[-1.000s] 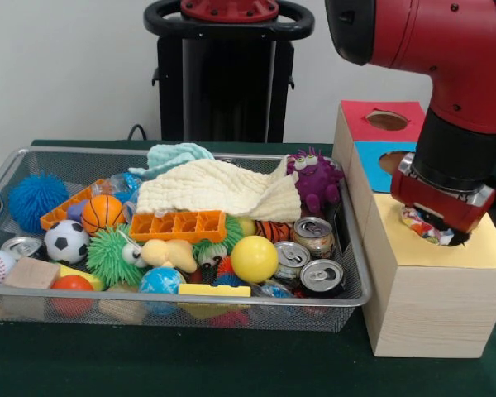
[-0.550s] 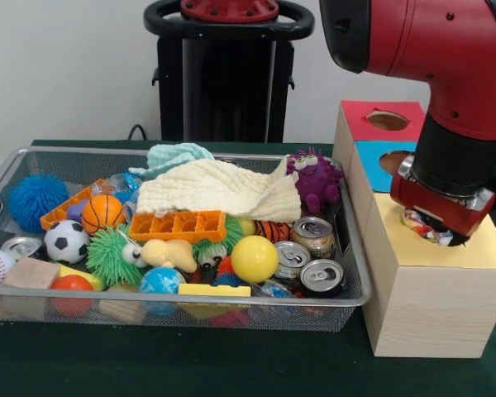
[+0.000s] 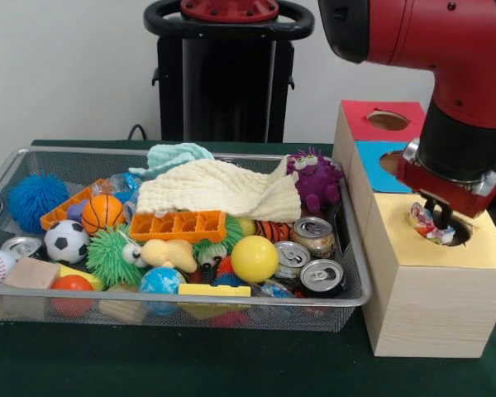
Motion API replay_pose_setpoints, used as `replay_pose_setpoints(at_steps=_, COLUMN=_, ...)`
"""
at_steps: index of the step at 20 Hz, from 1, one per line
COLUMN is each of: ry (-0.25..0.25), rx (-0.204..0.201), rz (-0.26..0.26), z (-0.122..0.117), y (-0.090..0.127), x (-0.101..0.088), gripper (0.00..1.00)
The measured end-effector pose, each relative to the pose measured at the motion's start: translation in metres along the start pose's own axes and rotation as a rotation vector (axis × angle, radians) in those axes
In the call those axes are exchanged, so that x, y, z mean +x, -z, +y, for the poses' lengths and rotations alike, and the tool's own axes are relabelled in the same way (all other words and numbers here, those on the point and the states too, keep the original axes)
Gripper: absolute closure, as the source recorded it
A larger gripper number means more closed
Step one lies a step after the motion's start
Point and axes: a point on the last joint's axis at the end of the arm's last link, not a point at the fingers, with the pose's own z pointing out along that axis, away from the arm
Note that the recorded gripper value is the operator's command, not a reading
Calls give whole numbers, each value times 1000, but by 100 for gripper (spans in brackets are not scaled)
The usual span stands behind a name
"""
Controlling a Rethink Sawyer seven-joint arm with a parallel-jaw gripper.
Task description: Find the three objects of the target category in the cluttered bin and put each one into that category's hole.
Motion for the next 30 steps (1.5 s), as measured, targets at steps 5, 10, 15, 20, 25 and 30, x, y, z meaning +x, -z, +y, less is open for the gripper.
replay_pose_setpoints(at_steps=5, ry=-10, rx=-12, rz=49, z=-2, y=40, x=-5, gripper=100)
replay_pose_setpoints(at_steps=10, ry=-18, rx=-19, rz=59, z=-11, y=70, x=-14, gripper=100)
replay_pose_setpoints(at_steps=15, ry=-12, rx=-16, rz=43, z=-15, y=77, x=-18, gripper=100)
replay_pose_setpoints(at_steps=20, ry=-9, rx=-20, rz=45, z=-13, y=78, x=-17, gripper=100)
replay_pose_setpoints(at_steps=25, ry=-6, rx=-36, rz=23, z=-10, y=75, x=-17, gripper=100)
replay_pose_setpoints(at_steps=30, ry=7, rx=-91, rz=-82, z=4, y=72, x=-21, gripper=100)
